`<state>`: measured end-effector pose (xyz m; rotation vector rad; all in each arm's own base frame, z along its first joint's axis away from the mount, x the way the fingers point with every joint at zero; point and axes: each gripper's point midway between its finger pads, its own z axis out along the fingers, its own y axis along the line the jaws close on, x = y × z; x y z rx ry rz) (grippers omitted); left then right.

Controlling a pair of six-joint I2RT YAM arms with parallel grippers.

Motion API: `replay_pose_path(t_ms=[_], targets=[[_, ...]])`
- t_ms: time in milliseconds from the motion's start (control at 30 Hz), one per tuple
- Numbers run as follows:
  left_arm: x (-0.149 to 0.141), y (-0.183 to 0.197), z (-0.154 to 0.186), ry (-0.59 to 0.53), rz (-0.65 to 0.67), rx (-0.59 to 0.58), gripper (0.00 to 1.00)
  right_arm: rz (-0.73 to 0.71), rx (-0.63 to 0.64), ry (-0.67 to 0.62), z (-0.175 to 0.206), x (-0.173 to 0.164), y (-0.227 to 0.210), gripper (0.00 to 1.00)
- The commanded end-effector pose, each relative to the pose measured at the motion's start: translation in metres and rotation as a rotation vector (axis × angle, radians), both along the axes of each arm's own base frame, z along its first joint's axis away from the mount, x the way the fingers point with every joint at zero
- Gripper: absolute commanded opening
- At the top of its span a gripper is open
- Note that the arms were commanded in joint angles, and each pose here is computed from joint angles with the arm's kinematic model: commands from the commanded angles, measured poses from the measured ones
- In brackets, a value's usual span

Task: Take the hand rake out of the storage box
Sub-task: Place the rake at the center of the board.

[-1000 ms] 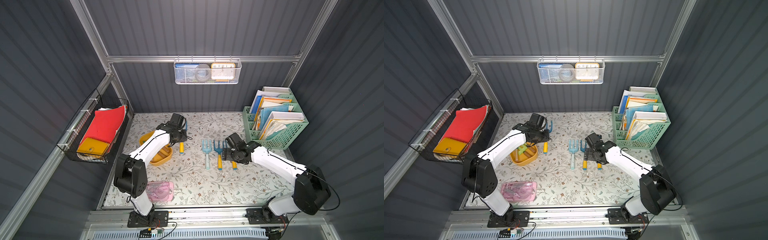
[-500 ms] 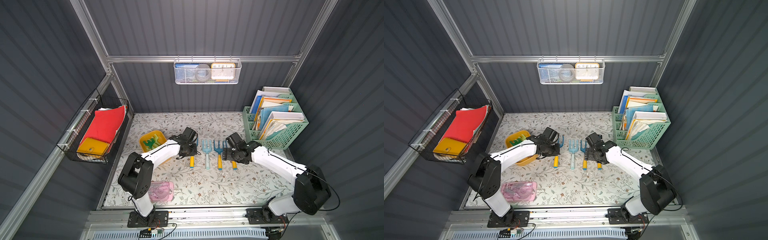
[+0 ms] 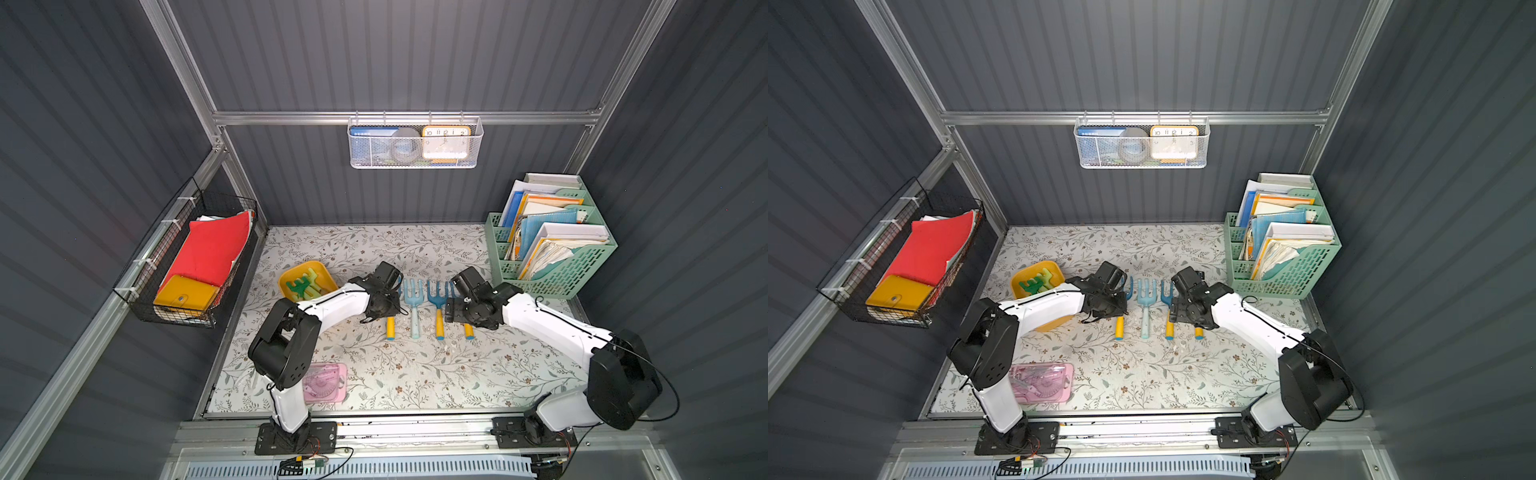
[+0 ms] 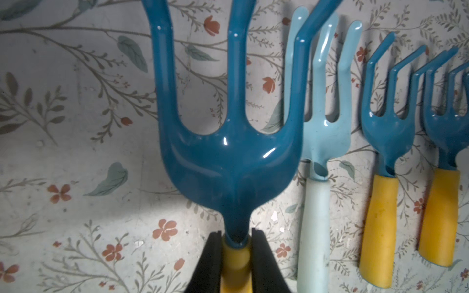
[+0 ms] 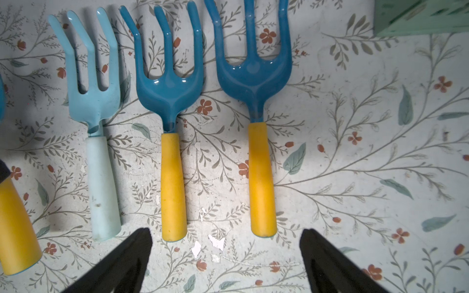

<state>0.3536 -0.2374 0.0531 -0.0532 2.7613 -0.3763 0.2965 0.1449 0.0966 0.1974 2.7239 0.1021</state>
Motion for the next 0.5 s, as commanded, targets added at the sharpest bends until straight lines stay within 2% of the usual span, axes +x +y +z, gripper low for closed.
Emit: replay_pose_path(t_ms=[0, 467], targets=[[-0.002, 0.004, -0.015, 0.021, 0.014, 0.027, 0.16, -0.007, 0.012, -0.003, 0.002, -0.002, -0.002, 0.96], [0.0, 0.007, -0.032, 0.041, -0.02, 0.088, 0.16, -0.002, 0.025, -0.001, 0.002, -0.003, 0.001, 0.96]])
